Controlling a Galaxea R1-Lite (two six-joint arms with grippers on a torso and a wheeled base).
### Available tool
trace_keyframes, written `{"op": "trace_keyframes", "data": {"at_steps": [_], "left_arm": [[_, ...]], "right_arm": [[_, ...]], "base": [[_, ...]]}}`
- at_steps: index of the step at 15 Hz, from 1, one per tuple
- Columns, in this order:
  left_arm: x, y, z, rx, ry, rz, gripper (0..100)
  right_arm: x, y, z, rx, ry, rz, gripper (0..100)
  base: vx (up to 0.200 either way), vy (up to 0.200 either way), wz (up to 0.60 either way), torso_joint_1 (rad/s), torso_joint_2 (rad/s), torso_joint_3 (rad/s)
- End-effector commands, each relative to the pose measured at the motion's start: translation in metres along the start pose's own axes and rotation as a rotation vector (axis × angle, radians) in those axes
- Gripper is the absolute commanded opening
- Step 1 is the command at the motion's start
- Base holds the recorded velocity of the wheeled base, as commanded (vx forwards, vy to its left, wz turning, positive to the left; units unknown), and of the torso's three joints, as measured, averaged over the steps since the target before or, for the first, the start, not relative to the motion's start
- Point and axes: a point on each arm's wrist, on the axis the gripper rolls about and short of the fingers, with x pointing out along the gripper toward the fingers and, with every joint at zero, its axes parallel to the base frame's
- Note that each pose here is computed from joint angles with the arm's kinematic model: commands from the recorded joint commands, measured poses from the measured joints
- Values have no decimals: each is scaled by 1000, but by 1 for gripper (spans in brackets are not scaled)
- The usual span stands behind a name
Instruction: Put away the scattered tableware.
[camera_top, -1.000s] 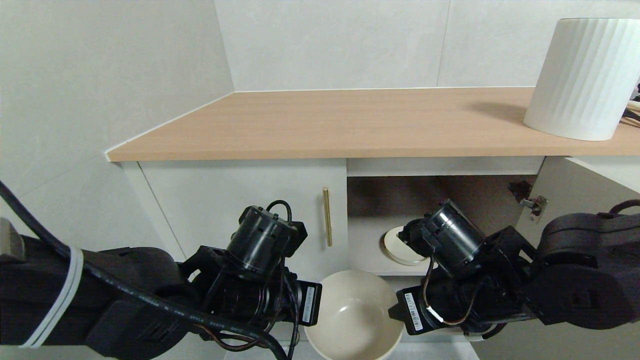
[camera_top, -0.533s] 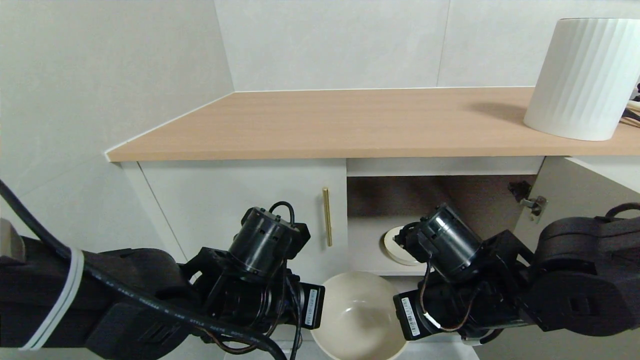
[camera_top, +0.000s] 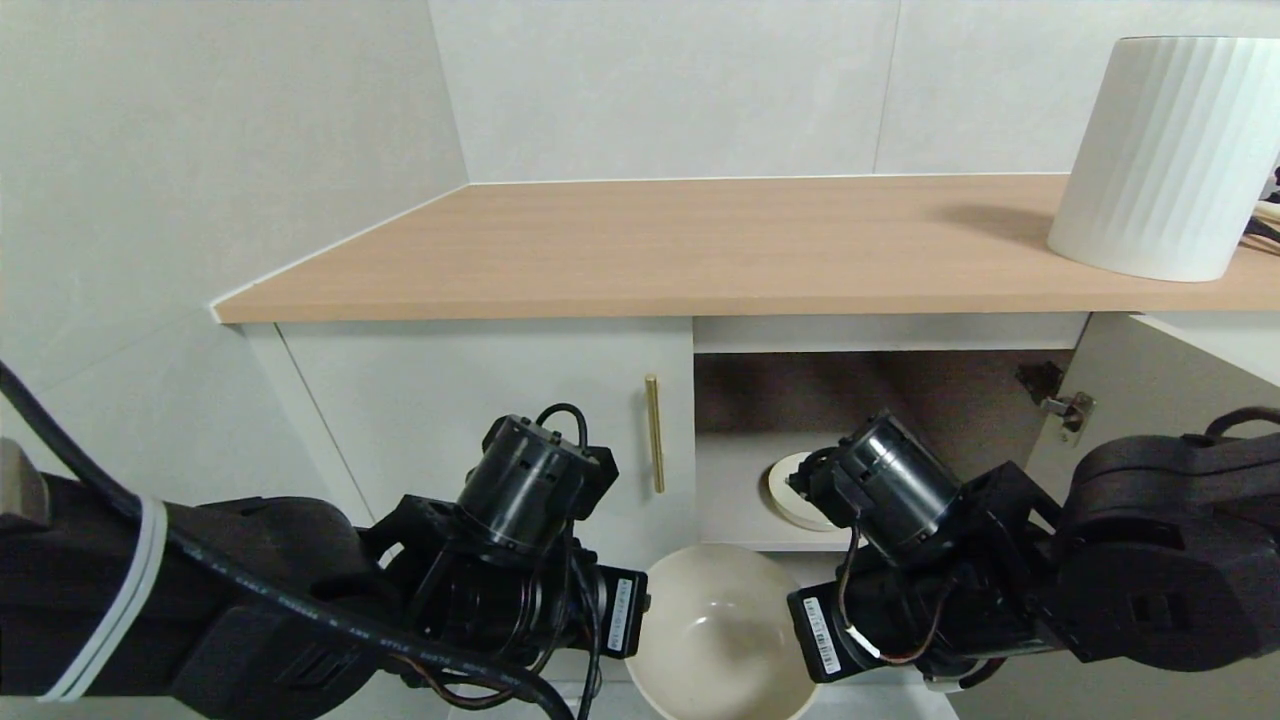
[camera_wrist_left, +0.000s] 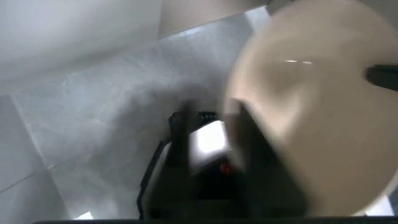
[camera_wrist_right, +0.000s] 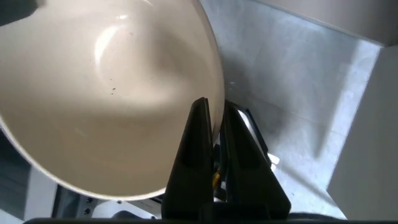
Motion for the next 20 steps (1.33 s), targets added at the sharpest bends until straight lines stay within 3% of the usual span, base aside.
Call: {"op": "trace_keyframes", "data": {"at_steps": [1, 9, 11, 20], "left_arm": [[-1, -1, 2, -1, -10, -5, 100], [-5, -1, 3, -6, -24, -12, 100], [-9, -2, 5, -8, -36, -17, 100], [-13, -2, 6, -9, -52, -24, 100]], "right_arm": [[2, 0, 0, 0, 3, 1, 0], [10, -4, 2, 13, 4, -43, 0], [37, -19, 12, 63, -68, -168, 0], [96, -96, 56, 313, -406, -210, 0]], "base": [[0, 0, 0, 0, 0, 0], [0, 0, 0, 0, 0, 0], [0, 0, 0, 0, 0, 0], [0, 0, 0, 0, 0, 0]]}}
